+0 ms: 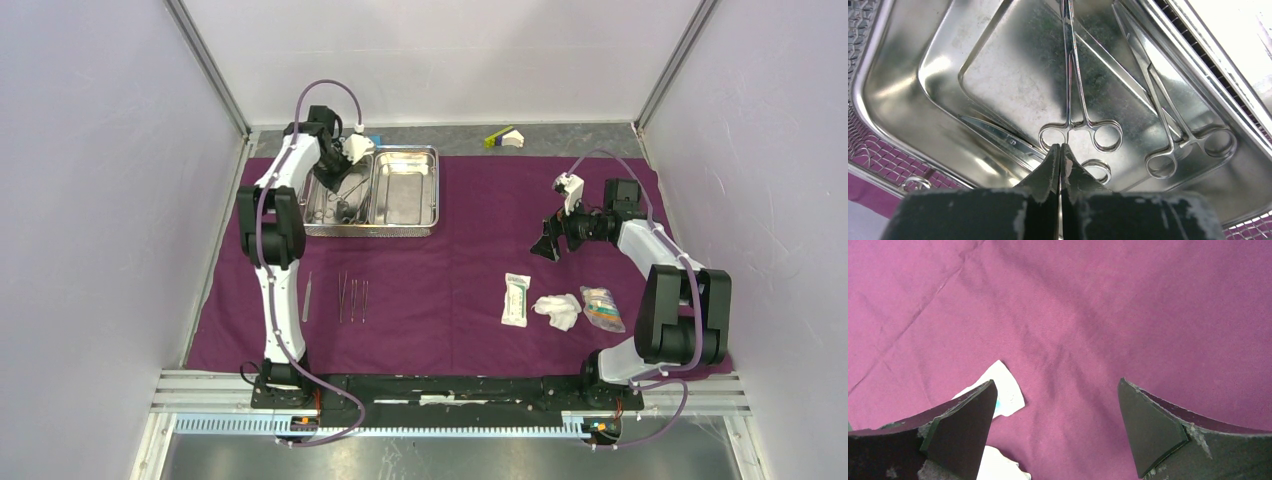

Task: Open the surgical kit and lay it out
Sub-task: Pick up the medical item from the container.

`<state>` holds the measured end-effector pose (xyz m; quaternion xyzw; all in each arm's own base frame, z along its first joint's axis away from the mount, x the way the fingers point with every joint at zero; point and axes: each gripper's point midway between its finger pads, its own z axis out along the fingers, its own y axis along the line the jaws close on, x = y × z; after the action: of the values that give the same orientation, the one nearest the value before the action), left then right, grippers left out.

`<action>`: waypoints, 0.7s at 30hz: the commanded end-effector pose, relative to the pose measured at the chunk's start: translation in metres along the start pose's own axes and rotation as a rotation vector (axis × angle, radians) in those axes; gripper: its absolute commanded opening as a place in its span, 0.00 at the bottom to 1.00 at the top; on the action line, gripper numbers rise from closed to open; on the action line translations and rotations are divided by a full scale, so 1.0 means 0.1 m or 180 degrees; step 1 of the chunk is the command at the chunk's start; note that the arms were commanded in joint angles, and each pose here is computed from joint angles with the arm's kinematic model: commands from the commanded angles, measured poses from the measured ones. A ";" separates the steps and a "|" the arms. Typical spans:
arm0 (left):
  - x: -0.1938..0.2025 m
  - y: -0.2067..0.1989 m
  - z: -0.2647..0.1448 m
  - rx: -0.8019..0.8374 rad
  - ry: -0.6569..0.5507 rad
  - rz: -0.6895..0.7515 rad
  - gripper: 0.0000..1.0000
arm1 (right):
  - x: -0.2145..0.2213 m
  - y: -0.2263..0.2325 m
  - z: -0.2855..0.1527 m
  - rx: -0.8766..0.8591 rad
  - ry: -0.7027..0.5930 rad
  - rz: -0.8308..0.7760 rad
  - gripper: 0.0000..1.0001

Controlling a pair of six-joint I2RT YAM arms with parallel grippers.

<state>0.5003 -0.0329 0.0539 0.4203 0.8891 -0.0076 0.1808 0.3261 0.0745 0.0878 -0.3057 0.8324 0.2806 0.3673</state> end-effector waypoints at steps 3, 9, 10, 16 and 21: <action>-0.33 0.05 -0.40 -0.0063 -0.0396 0.0019 0.11 | -0.16 -0.03 -0.02 -0.0023 -0.0109 -0.0089 0.98; -0.69 0.02 -0.27 0.0108 -0.0706 0.0239 0.35 | -0.15 -0.03 -0.01 -0.0045 -0.0100 -0.0070 0.97; -0.74 0.00 -0.24 0.0139 -0.0753 0.0312 0.37 | -0.15 -0.03 -0.02 -0.0040 -0.0103 -0.0071 0.97; -0.78 -0.10 -0.05 0.0422 -0.0853 0.0847 0.47 | -0.16 -0.04 -0.04 0.0017 -0.0101 -0.0106 0.97; -0.79 -0.06 0.07 0.0438 -0.0840 0.1048 0.50 | -0.13 -0.05 -0.03 0.0020 -0.0078 -0.0084 0.97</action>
<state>0.5365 -0.0905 0.0692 0.5153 0.8145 -0.0865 0.2521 0.3262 0.0747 0.0854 -0.3040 0.8338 0.2838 0.3630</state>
